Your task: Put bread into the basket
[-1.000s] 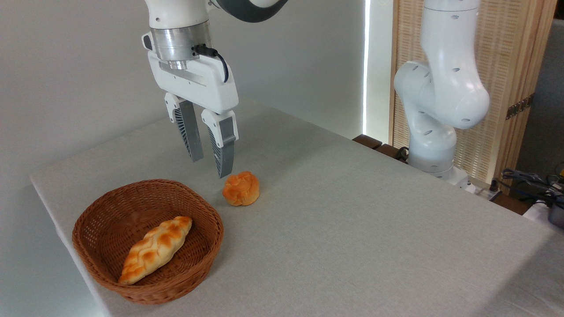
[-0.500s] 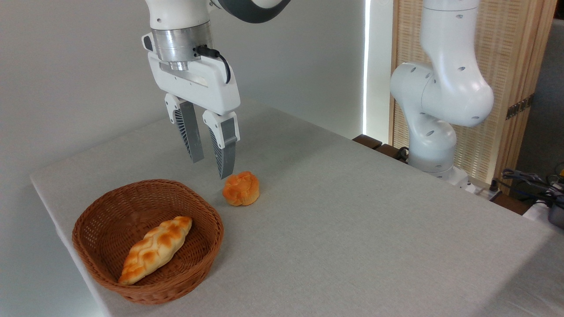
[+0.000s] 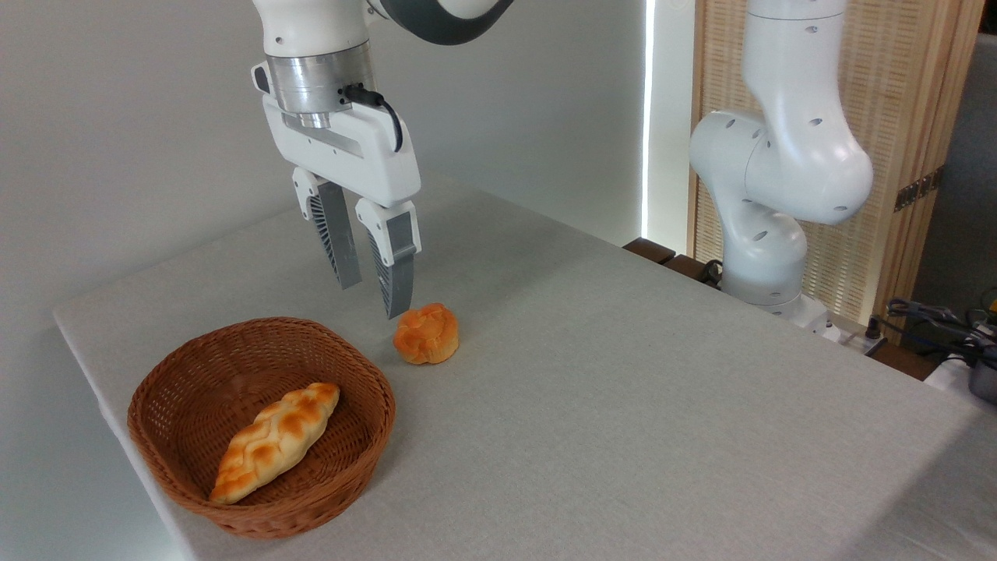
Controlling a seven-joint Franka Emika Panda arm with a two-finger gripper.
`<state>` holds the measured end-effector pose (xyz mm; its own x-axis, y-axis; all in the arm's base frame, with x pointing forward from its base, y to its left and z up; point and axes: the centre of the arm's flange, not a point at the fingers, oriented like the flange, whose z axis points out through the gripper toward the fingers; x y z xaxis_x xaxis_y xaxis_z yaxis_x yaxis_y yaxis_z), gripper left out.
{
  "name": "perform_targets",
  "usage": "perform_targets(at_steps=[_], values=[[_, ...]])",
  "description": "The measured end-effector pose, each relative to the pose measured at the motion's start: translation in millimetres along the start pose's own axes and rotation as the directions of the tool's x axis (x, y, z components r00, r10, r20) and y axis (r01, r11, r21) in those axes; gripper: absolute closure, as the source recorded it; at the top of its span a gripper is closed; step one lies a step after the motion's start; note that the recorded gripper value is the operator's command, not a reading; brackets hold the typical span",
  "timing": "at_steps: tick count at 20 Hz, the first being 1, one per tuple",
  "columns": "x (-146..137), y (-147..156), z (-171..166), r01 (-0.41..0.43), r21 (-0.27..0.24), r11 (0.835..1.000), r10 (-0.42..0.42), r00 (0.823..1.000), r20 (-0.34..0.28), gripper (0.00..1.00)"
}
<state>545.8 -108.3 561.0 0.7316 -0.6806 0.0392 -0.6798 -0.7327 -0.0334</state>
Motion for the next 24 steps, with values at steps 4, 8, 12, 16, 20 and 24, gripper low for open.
perform_targets(at_steps=[4, 8, 12, 16, 20, 24], values=[[0, -2, -6, -0.035, 0.006, 0.999, 0.035, 0.999, -0.009, 0.0], [1, -2, -5, -0.037, 0.006, 0.999, 0.037, 0.999, -0.009, 0.0], [2, -3, -1, -0.037, 0.002, 0.999, 0.037, 0.999, -0.004, 0.0], [2, -3, 0, -0.065, 0.001, 0.998, 0.065, 0.998, -0.002, 0.0], [2, -2, 1, -0.078, -0.001, 0.997, 0.078, 0.997, 0.0, 0.0], [2, 10, 18, -0.084, -0.052, 0.995, 0.084, 0.996, 0.008, 0.0]])
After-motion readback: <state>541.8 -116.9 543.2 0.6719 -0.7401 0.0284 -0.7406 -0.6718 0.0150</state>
